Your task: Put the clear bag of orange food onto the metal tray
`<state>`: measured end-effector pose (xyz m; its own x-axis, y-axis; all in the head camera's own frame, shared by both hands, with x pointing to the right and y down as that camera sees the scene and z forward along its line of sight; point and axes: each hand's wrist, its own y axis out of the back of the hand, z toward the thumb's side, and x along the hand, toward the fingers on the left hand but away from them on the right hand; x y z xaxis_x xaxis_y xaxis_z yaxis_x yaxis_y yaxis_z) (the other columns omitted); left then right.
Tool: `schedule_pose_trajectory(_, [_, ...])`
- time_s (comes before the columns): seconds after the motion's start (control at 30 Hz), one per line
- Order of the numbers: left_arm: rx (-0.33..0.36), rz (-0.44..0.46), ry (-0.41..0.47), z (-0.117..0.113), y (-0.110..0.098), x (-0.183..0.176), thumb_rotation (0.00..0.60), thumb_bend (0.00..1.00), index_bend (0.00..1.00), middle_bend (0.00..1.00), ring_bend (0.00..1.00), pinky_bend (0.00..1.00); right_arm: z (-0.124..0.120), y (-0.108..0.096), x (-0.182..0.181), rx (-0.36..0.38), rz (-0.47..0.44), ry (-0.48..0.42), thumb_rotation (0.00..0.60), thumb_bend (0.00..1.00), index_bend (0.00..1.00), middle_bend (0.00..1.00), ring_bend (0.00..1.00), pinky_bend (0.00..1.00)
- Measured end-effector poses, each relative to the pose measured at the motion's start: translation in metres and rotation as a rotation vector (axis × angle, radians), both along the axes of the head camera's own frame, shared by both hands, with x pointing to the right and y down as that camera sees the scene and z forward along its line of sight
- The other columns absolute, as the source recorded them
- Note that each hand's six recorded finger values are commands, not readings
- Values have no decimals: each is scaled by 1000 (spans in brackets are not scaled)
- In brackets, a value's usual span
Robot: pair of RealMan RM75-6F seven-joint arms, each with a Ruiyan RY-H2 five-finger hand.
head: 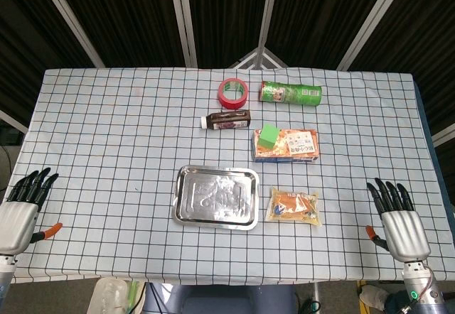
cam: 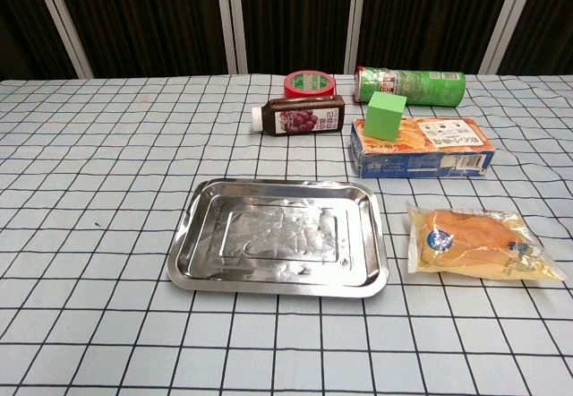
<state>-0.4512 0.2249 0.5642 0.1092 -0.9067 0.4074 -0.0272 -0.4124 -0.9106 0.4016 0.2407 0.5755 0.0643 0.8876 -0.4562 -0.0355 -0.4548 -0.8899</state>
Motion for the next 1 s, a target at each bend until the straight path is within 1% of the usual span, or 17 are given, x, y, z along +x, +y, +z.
schedule_pose_trajectory(0.13, [1, -8, -4, 0, 1, 0, 600, 64, 0, 0, 0, 91, 7, 8, -8, -54, -24, -9, 600, 329, 0, 0, 0, 0])
schedule_pose_trajectory(0.33, [4, 3, -1, 2, 1, 3, 600, 65, 0, 0, 0, 91, 15, 14, -24, -114, -70, -70, 600, 329, 0, 0, 0, 0])
schedule_pose_trajectory(0.47, [19, 18, 5, 1, 1, 8, 600, 64, 0, 0, 0, 91, 29, 18, -44, -174, -127, -116, 600, 329, 0, 0, 0, 0])
schedule_pose_trajectory(0.57, [15, 22, 3, 3, 1, 9, 600, 65, 0, 0, 0, 91, 41, 17, -63, -198, -166, -147, 600, 329, 0, 0, 0, 0])
schedule_pose_trajectory(0.73, [16, 22, 15, 5, 0, 8, 600, 64, 0, 0, 0, 91, 62, 14, -87, -240, -213, -142, 600, 329, 0, 0, 0, 0])
schedule_pose_trajectory(0.87, [23, 24, 24, 3, 0, 8, 600, 65, 0, 0, 0, 91, 83, 12, -110, -285, -236, -134, 600, 329, 0, 0, 0, 0])
schedule_pose_trajectory(1.0, [17, 21, 21, 3, 0, 6, 600, 64, 0, 0, 0, 91, 98, 8, -127, -301, -252, -120, 600, 329, 0, 0, 0, 0])
